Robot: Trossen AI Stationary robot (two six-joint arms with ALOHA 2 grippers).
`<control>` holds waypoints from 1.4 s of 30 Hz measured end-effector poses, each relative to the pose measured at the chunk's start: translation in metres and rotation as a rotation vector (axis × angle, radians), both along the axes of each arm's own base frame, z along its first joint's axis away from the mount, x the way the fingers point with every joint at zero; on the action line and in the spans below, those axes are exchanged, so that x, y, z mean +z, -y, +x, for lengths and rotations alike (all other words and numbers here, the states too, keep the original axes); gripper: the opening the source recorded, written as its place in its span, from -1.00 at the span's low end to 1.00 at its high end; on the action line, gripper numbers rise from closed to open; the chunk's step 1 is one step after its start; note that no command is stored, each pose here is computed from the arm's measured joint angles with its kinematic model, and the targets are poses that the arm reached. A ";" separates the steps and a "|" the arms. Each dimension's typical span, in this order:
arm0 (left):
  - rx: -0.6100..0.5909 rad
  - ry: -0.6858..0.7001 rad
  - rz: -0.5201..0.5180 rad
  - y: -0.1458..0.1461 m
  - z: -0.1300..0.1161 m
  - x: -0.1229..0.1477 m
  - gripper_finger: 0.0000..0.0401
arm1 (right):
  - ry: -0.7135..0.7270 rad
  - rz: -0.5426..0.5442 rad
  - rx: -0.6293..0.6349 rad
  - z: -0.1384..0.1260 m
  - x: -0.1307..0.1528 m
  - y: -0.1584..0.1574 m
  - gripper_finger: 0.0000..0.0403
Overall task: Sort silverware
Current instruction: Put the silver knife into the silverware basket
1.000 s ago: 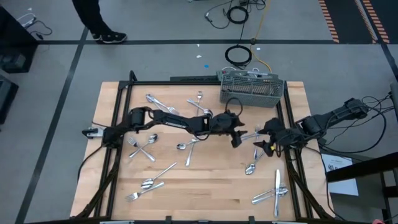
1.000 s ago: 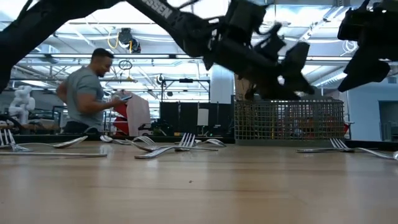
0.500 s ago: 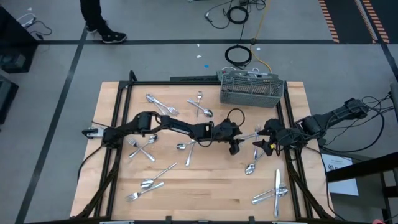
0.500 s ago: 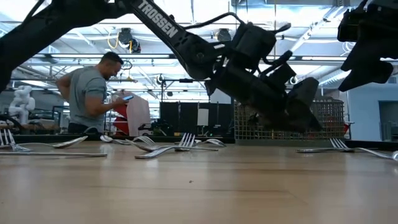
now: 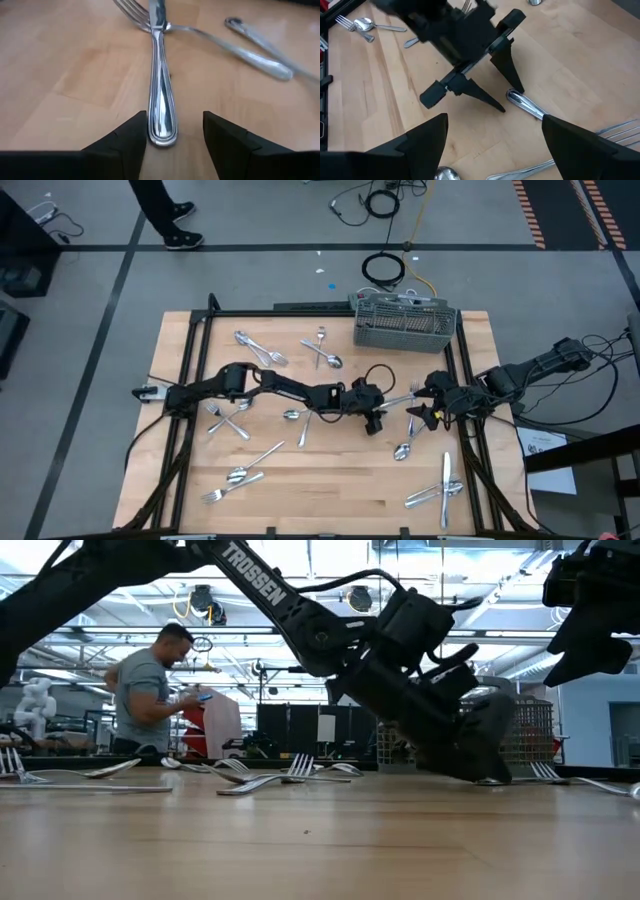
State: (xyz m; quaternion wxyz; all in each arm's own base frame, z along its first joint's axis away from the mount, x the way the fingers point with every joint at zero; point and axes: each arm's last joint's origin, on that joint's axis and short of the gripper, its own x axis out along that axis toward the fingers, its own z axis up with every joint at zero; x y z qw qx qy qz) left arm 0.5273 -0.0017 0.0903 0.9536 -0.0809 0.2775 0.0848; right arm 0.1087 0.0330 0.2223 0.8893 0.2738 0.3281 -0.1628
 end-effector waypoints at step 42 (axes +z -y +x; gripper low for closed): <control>-0.028 -0.316 -0.119 0.002 -0.020 -0.016 -0.56 | 0.043 -0.002 -0.019 0.003 0.003 0.000 0.55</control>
